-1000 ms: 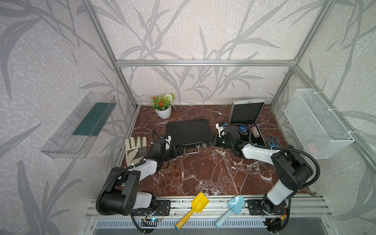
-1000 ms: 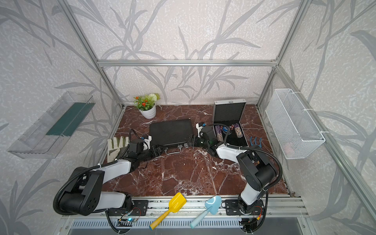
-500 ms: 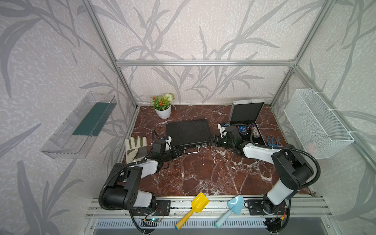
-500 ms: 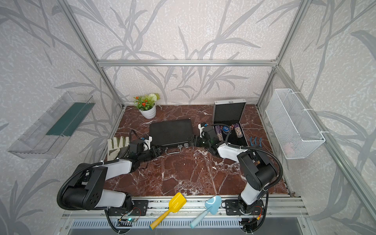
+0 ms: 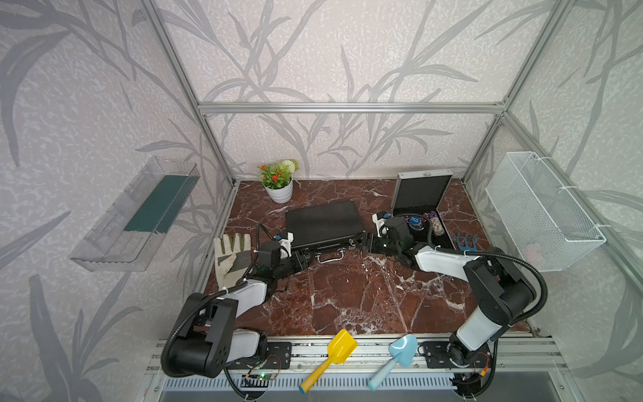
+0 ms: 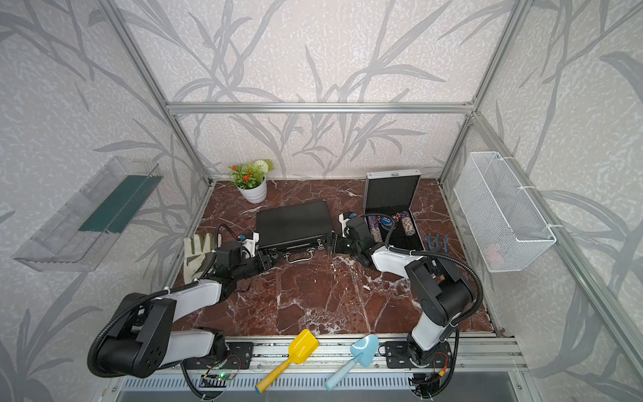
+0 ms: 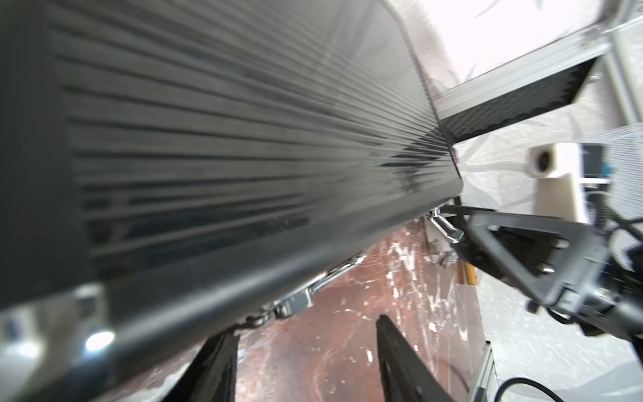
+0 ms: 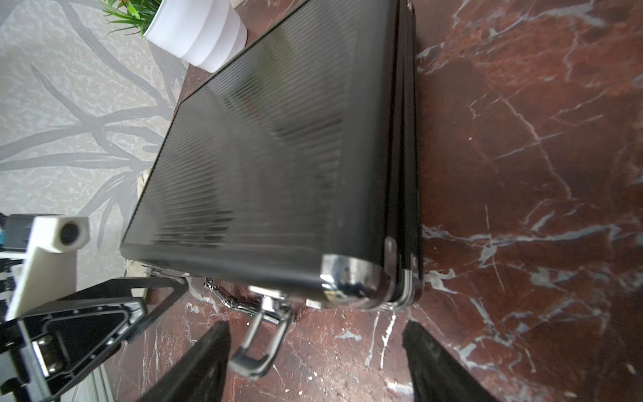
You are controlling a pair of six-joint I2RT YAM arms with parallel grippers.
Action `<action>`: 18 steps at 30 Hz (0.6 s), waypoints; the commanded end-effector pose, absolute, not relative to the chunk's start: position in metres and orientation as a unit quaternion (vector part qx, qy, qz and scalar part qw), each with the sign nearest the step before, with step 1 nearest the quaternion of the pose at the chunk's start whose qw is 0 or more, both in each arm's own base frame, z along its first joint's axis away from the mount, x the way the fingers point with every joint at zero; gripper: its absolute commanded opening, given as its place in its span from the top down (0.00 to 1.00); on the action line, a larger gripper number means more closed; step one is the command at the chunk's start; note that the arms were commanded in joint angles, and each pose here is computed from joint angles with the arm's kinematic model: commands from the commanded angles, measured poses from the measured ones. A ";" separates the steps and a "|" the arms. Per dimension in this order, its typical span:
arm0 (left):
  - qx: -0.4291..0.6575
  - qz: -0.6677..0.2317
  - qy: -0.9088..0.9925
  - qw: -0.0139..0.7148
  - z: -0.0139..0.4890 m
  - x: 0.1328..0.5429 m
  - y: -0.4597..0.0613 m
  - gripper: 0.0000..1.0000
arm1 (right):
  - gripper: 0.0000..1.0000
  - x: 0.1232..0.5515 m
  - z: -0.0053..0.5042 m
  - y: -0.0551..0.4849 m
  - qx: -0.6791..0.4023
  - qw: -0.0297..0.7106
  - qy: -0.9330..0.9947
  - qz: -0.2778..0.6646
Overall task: Open the poker set cases
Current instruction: Open the fastener on the poker set case.
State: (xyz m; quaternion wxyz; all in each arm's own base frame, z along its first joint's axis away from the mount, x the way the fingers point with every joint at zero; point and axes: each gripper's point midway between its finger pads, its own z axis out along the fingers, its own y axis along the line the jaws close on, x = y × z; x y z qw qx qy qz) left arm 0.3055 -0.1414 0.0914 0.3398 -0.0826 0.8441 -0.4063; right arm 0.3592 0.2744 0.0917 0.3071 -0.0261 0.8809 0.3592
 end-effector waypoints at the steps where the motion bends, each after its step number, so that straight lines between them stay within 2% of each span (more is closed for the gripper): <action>1: -0.034 -0.442 0.811 0.381 0.132 0.306 -0.153 0.47 | 0.21 0.358 0.092 0.273 -0.028 0.310 0.879 0.361; 13: -0.054 -0.417 0.822 0.384 0.130 0.305 -0.141 0.46 | 0.20 0.363 0.107 0.271 -0.028 0.335 0.866 0.370; 18: -0.057 -0.414 0.822 0.387 0.134 0.304 -0.138 0.46 | 0.19 0.370 0.119 0.274 0.010 0.327 0.835 0.442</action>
